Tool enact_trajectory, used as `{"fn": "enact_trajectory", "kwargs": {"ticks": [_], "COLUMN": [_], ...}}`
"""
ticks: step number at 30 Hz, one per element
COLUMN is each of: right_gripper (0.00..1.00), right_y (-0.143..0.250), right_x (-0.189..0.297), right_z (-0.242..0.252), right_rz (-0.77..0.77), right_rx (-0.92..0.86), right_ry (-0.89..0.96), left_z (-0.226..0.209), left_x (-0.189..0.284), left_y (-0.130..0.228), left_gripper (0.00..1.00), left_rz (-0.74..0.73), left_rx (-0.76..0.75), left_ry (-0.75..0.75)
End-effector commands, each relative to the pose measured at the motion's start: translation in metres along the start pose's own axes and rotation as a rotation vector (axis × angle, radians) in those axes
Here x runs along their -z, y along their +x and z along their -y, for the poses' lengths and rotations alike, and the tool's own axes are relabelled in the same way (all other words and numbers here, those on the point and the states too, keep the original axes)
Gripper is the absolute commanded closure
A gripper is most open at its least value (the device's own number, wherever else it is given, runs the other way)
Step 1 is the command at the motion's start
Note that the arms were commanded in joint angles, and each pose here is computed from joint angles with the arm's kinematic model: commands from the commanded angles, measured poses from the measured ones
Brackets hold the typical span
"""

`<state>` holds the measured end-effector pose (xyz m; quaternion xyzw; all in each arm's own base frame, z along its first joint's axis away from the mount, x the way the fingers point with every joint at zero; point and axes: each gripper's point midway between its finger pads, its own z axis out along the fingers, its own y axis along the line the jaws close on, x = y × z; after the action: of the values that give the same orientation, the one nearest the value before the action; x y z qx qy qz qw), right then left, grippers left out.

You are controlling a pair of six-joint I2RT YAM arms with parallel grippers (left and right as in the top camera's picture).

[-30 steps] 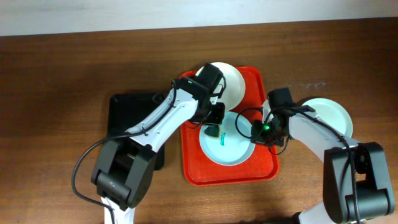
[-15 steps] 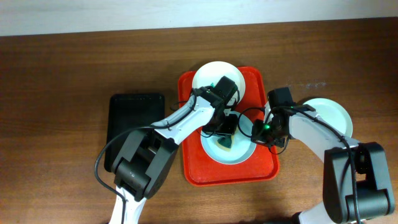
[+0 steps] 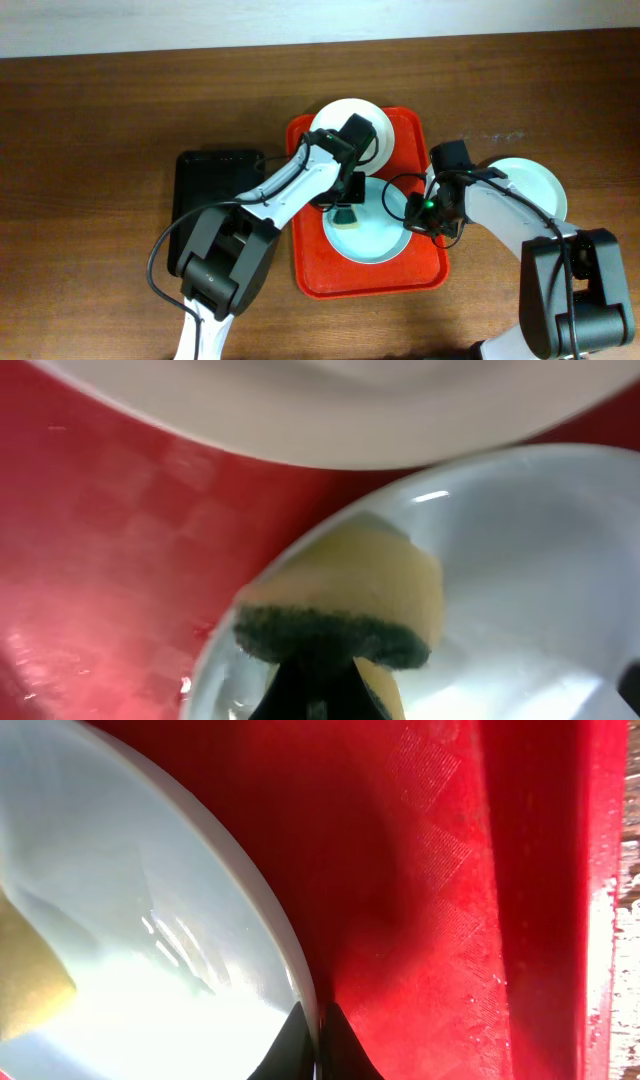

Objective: Clean dirty plates on tray and stack at the side
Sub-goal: 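Scrub the light blue plate with the sponge in the left gripper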

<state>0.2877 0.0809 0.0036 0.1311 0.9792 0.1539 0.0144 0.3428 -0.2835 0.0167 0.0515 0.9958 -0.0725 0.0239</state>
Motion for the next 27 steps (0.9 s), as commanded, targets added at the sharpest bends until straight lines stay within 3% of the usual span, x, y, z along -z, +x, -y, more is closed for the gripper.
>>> {"fn": "enact_trajectory", "kwargs": {"ticks": [1,8,14,22,27], "right_gripper": [0.96,0.96,0.96,0.96,0.96], "right_y": [0.0,0.001,0.001,0.001,0.0], "right_x": [-0.002,-0.002,-0.002,-0.002,-0.002], "right_z": [0.011,0.013,0.013,0.013,0.013], "right_rz": [0.003,0.002,0.002,0.002,0.003], "right_rx": [-0.015,-0.016,-0.016,-0.016,-0.016], "right_ry": [0.067,0.074,0.074,0.074,0.073], "left_z": [-0.016,0.061,0.073,0.06,0.011], "left_x": [-0.005,-0.052,-0.042,-0.037,-0.017], "left_y": [-0.013,0.035,0.033,0.053,0.011], "left_gripper": [1.0,1.0,1.0,1.0,1.0], "left_rz": [0.021,-0.22,-0.24,-0.327,-0.17], "left_rx": [0.064,-0.113,-0.149,-0.14,-0.09], "left_ry": [-0.044,0.308,0.398,0.329,-0.018]}}
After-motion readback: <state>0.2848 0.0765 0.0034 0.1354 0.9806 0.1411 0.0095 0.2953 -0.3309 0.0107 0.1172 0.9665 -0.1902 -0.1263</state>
